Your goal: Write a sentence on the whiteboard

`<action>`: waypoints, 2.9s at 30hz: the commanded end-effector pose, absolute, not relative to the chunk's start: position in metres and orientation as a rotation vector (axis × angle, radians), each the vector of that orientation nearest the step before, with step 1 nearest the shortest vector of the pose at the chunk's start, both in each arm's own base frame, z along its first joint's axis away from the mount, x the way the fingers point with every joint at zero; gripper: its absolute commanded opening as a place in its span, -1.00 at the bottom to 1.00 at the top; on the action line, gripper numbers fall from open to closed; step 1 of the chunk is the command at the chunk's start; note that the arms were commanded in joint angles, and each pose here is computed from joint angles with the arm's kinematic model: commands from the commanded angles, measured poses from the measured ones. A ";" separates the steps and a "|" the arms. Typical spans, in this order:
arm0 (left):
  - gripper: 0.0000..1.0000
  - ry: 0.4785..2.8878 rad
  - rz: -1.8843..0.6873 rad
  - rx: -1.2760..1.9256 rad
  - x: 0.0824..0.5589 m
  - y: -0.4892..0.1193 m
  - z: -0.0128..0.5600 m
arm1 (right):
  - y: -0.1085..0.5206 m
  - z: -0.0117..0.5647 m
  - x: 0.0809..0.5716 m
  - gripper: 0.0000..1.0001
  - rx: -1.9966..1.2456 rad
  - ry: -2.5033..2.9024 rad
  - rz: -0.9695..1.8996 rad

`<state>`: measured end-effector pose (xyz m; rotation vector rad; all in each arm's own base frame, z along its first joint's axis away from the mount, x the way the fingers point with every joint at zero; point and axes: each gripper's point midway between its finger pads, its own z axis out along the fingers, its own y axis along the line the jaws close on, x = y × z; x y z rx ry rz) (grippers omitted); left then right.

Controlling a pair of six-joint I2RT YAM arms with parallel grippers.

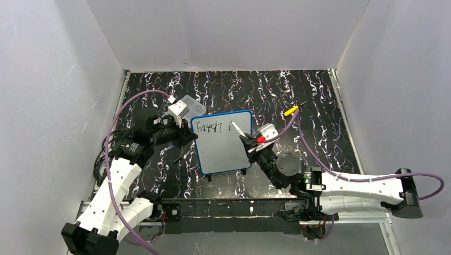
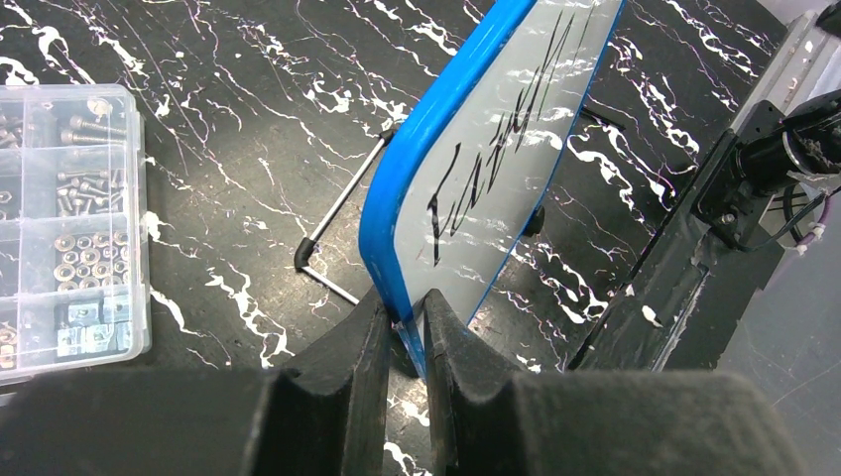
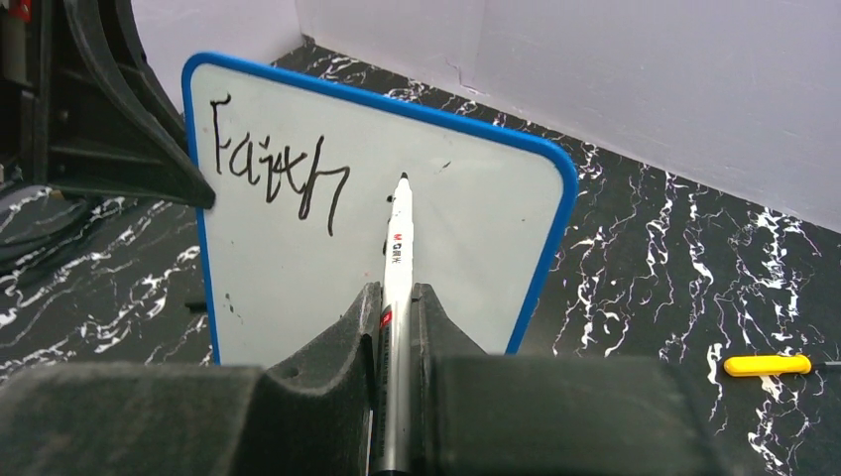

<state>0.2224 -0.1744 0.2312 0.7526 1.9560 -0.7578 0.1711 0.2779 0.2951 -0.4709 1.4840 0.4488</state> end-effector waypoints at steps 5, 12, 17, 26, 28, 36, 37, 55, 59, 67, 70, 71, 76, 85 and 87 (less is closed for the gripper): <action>-1.00 2.042 -0.769 0.779 0.211 -0.173 0.208 | 0.269 0.293 0.175 -0.97 -0.418 1.512 0.426; -1.00 2.041 -0.768 0.779 0.212 -0.173 0.208 | 0.268 0.273 0.176 -0.97 -0.434 1.568 0.381; -1.00 2.039 -0.768 0.780 0.211 -0.173 0.208 | 0.269 0.260 0.172 -0.97 -0.459 1.603 0.398; -1.00 2.040 -0.769 0.780 0.212 -0.173 0.208 | 0.269 0.267 0.172 -0.97 -0.435 1.578 0.431; -1.00 2.042 -0.769 0.780 0.212 -0.173 0.208 | 0.269 0.274 0.173 -0.97 -0.416 1.555 0.440; -1.00 2.044 -0.771 0.780 0.212 -0.173 0.207 | 0.268 0.294 0.177 -0.97 -0.368 1.482 0.450; -1.00 2.043 -0.772 0.782 0.211 -0.173 0.207 | 0.267 0.296 0.178 -0.97 -0.363 1.476 0.448; -1.00 2.038 -0.771 0.782 0.211 -0.173 0.209 | 0.250 0.267 0.179 -0.97 -0.357 1.586 0.364; -1.00 2.037 -0.771 0.780 0.211 -0.173 0.209 | 0.254 0.256 0.176 -0.97 -0.396 1.620 0.362; -1.00 2.039 -0.769 0.779 0.211 -0.173 0.209 | 0.253 0.267 0.173 -0.97 -0.396 1.602 0.402; -1.00 2.044 -0.760 0.778 0.211 -0.172 0.207 | 0.261 0.287 0.168 -0.97 -0.426 1.553 0.484; -1.00 2.046 -0.757 0.778 0.211 -0.171 0.206 | 0.267 0.293 0.163 -0.97 -0.451 1.535 0.525; -1.00 2.050 -0.748 0.777 0.212 -0.170 0.205 | 0.296 0.302 0.149 -0.97 -0.560 1.474 0.644; -1.00 2.055 -0.745 0.774 0.212 -0.169 0.204 | 0.350 0.295 0.143 -0.97 -0.626 1.441 0.709; -1.00 2.056 -0.747 0.777 0.212 -0.170 0.204 | 0.358 0.293 0.144 -0.97 -0.632 1.442 0.702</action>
